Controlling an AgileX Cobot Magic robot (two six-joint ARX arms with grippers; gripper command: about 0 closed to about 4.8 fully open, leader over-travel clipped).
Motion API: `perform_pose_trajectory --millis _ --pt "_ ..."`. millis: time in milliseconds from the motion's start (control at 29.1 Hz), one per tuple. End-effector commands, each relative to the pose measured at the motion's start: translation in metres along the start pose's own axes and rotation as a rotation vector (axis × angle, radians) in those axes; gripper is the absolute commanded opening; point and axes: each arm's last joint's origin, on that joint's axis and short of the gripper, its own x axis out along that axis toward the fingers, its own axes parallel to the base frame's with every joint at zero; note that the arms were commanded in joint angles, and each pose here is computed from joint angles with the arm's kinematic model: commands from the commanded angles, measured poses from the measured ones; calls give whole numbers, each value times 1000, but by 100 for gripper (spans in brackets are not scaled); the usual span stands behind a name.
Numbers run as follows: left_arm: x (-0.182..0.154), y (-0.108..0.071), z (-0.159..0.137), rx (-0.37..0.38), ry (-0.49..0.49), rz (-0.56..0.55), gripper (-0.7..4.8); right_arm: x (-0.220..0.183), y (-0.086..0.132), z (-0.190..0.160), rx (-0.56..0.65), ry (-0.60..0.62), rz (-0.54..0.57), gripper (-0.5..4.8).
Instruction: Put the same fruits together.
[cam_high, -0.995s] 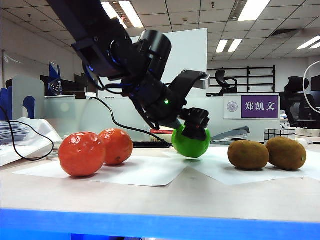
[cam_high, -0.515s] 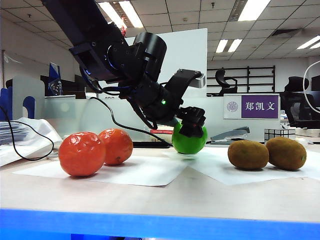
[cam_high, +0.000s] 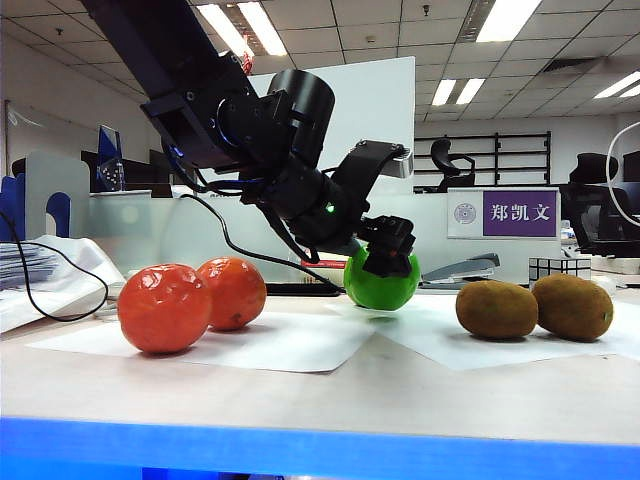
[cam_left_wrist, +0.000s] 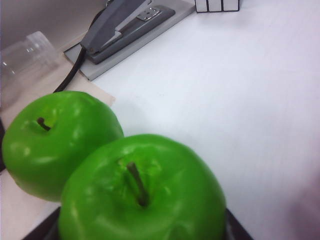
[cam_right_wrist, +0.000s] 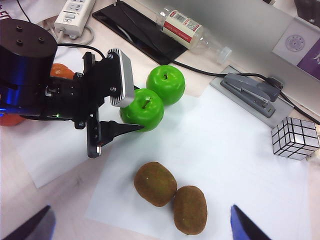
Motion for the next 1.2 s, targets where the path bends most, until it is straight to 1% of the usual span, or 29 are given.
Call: perform_pose_trajectory --millis 34,69,103,137,172,206,412,480,515,549,824,961,1098,1201 --pt "-1 2 6 -1 -37 10 188 -1 0 2 -6 -18 -1 479" --pt "-1 2 6 -1 -37 10 191 -1 0 2 -6 -18 -1 479" --pt "-1 2 6 -1 -38 10 207 -1 0 2 -6 -19 -1 479" --pt "-1 3 6 -1 -40 11 246 -1 0 2 -7 -21 -2 479" --pt "-1 3 6 0 -41 11 299 -1 0 3 -7 -23 -2 479" --pt "-1 3 6 -1 -40 11 324 -1 0 3 -8 -25 -3 479" --pt "-1 3 6 3 -40 13 360 -1 0 3 -9 -29 0 479" --pt "-1 3 6 3 -40 13 424 -2 0 3 -8 -34 11 479" --pt "-1 3 6 7 -39 13 464 -1 0 4 -9 -35 11 479" --pt "-1 3 5 10 -37 15 479 -2 0 4 -9 -37 10 479" --pt "0 2 5 9 -36 14 479 -2 0 4 -9 -36 10 479" --pt "-1 3 7 11 -61 23 479 -2 0 4 -9 -36 10 479" --pt "-1 5 11 10 -87 56 479 -2 0 4 -9 -36 10 479" --pt "-4 6 14 -8 -83 57 479 -2 0 4 -9 -37 9 479"
